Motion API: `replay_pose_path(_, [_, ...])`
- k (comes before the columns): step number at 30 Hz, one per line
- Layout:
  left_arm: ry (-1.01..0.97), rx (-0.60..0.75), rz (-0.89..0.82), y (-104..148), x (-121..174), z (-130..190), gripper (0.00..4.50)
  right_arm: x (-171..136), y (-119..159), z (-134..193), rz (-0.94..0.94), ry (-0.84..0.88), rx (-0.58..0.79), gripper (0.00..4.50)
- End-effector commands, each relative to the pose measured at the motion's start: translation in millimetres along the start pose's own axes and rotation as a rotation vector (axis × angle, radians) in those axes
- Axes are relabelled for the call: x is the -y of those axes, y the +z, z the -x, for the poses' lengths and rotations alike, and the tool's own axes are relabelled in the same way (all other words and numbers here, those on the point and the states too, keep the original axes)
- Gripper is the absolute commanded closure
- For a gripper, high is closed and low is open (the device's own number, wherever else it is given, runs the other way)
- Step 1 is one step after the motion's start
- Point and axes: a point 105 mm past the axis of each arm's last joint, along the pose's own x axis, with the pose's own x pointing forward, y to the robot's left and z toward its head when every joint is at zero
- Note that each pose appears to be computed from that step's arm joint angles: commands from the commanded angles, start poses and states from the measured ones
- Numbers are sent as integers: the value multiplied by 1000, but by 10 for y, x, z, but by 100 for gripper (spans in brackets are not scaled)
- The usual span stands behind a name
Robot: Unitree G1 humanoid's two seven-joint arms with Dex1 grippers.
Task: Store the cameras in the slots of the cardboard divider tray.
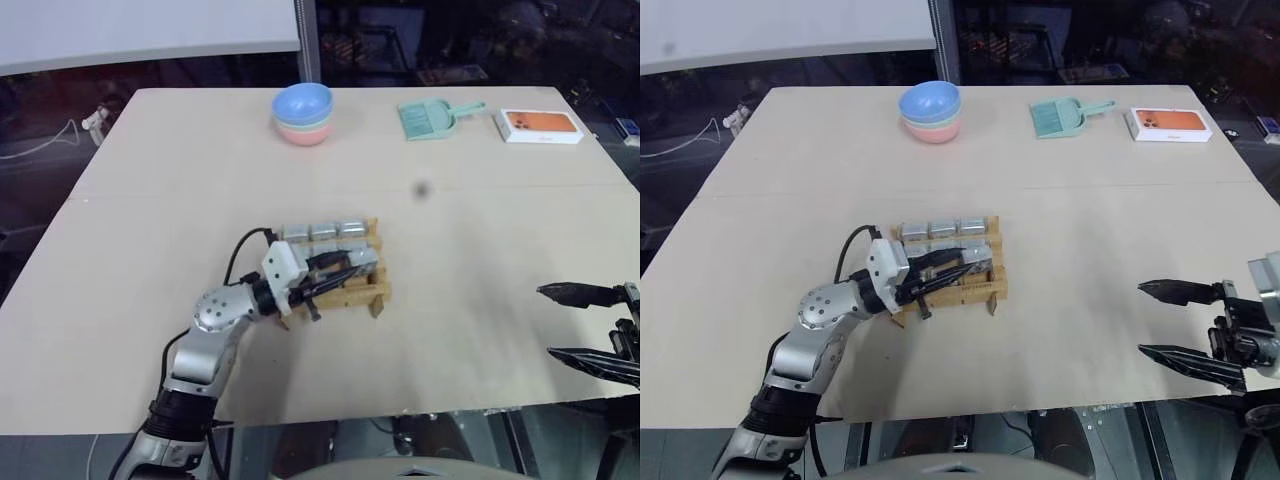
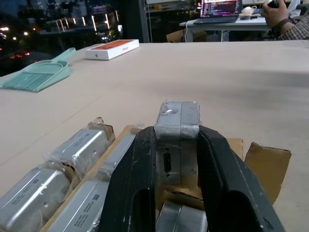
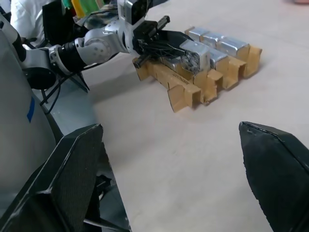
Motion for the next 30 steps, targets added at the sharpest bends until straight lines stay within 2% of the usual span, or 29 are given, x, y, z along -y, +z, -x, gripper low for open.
replay_pose_path(1, [-13,-19,26,-94,71,-40,388,-27,73,36,51,10,12,5])
replay_pose_path(18, [-126,-24,23,-99,250,24,388,4,164,-38,76,15,41,5])
replay_pose_path(30, [-84,-74,-16,-221,134,57,388,41,199,-47,84,11,57,5])
